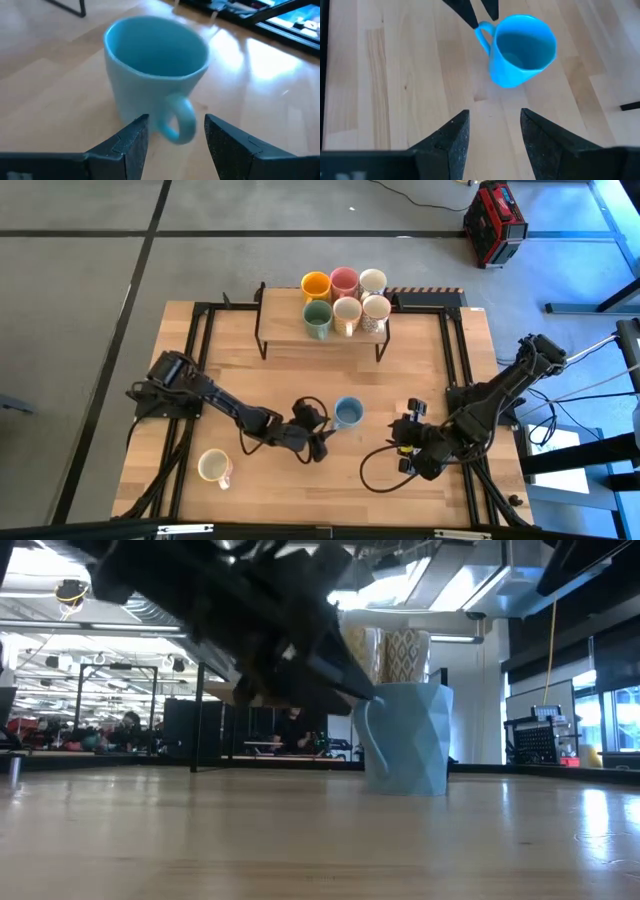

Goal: Place coffee mugs
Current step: Put the blue mug on the shelf, then put the orange patterned mug on the shelf

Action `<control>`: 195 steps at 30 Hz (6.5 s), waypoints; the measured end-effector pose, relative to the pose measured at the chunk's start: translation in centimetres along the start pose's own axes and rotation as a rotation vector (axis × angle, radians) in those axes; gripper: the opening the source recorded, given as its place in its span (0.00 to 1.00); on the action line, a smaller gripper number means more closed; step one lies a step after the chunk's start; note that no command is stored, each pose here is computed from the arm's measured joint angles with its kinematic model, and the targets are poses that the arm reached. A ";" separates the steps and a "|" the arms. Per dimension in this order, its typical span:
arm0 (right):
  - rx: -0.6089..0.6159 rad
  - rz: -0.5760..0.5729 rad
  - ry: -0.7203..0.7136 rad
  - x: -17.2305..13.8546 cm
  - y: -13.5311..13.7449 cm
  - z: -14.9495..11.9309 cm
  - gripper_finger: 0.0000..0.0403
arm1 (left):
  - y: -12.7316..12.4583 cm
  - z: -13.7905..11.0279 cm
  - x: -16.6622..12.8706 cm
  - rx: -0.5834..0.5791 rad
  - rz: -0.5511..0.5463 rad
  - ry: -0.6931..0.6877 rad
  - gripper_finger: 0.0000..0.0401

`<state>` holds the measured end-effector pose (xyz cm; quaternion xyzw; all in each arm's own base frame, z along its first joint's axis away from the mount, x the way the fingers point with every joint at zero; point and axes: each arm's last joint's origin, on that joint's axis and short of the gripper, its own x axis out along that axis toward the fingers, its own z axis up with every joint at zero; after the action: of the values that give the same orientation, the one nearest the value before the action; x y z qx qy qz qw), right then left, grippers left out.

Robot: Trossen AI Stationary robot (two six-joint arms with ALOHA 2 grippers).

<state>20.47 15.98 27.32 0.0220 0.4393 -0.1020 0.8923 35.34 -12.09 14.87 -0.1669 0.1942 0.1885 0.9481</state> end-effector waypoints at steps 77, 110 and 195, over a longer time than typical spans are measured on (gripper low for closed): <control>-0.021 -0.116 -0.113 0.0 -0.3 0.3 0.41 | 6.2 16.0 -15.2 0.025 0.385 -0.342 0.10; -0.043 -0.165 -0.143 -0.1 -0.5 0.3 0.41 | 20.1 21.6 -7.0 -0.103 0.897 -0.139 0.10; 0.004 -0.213 -0.170 0.5 -1.3 1.2 0.41 | 19.9 20.1 -10.0 -0.044 0.507 -0.168 0.35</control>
<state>21.43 14.42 27.72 -0.0317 0.3615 -0.1986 0.9104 24.52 10.15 31.83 -0.1173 0.1461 0.4374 0.8795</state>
